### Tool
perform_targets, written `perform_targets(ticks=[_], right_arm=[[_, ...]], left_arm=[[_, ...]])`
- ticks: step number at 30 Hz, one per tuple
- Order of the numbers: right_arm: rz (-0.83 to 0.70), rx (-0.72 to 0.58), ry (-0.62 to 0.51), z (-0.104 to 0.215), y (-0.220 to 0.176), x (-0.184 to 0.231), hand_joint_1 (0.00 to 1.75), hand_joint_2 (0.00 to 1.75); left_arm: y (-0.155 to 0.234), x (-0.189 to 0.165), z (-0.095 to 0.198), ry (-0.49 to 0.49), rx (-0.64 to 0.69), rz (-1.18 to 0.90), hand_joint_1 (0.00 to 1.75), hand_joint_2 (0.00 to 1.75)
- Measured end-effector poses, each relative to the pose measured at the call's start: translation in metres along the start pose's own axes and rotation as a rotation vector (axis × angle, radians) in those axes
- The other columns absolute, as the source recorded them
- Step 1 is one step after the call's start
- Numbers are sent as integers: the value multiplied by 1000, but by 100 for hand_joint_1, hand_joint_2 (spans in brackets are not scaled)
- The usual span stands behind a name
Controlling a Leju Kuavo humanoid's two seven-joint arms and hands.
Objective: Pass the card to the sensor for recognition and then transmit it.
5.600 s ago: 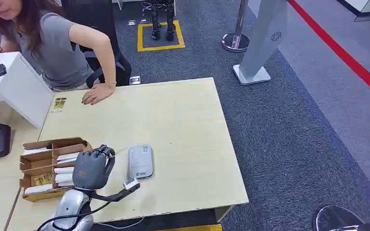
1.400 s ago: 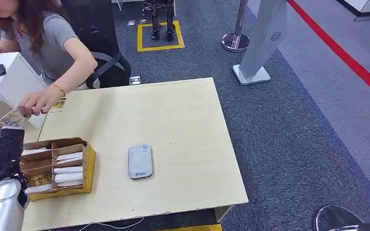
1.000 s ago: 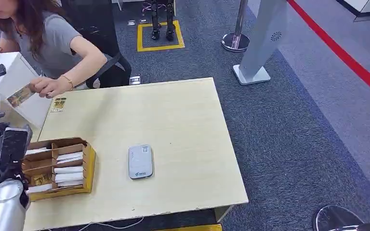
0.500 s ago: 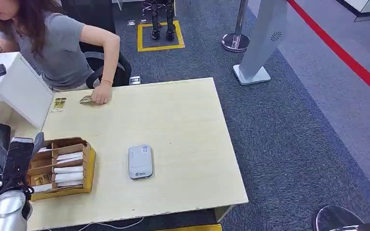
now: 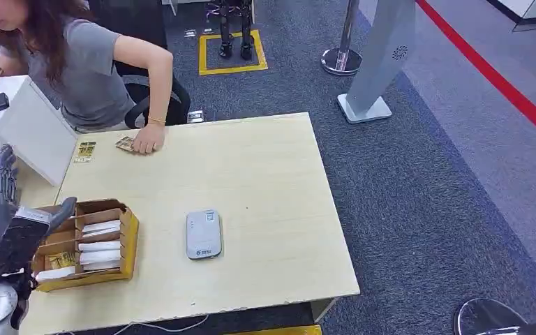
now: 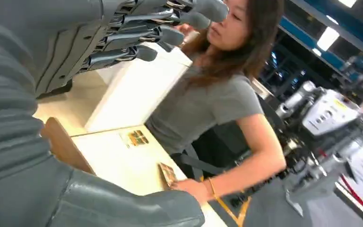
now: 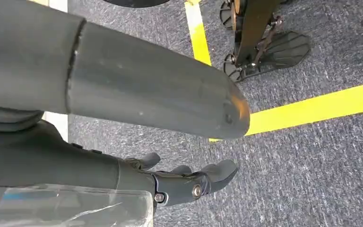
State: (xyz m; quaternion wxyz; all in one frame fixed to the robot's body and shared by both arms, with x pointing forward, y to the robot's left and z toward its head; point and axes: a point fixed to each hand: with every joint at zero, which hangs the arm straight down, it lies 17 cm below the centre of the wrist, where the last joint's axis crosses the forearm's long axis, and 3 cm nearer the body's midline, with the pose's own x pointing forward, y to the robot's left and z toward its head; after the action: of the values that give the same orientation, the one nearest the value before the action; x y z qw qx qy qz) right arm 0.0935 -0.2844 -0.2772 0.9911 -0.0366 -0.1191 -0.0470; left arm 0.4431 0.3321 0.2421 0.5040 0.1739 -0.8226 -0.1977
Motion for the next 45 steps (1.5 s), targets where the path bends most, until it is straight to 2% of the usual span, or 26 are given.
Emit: perform_targets(ticks=[9,22,25,45], right_arm=[[-15,-8,3,0,-2,-2,0,0],[-16,-9,4,0,-2,-3,0,0],[-31,-12,9,0,-3,-4,0,0],[-30,-13,8,0,-3,-5,0,0]], left_arm=[[-28,-5,32,36,-142,-54,0,175],[-32,-10,44,51,-168,-75,0,175],[-42,-25,71,104,-189,-137,0,175],[-57,-49,110,188,-266,-232,0,175]])
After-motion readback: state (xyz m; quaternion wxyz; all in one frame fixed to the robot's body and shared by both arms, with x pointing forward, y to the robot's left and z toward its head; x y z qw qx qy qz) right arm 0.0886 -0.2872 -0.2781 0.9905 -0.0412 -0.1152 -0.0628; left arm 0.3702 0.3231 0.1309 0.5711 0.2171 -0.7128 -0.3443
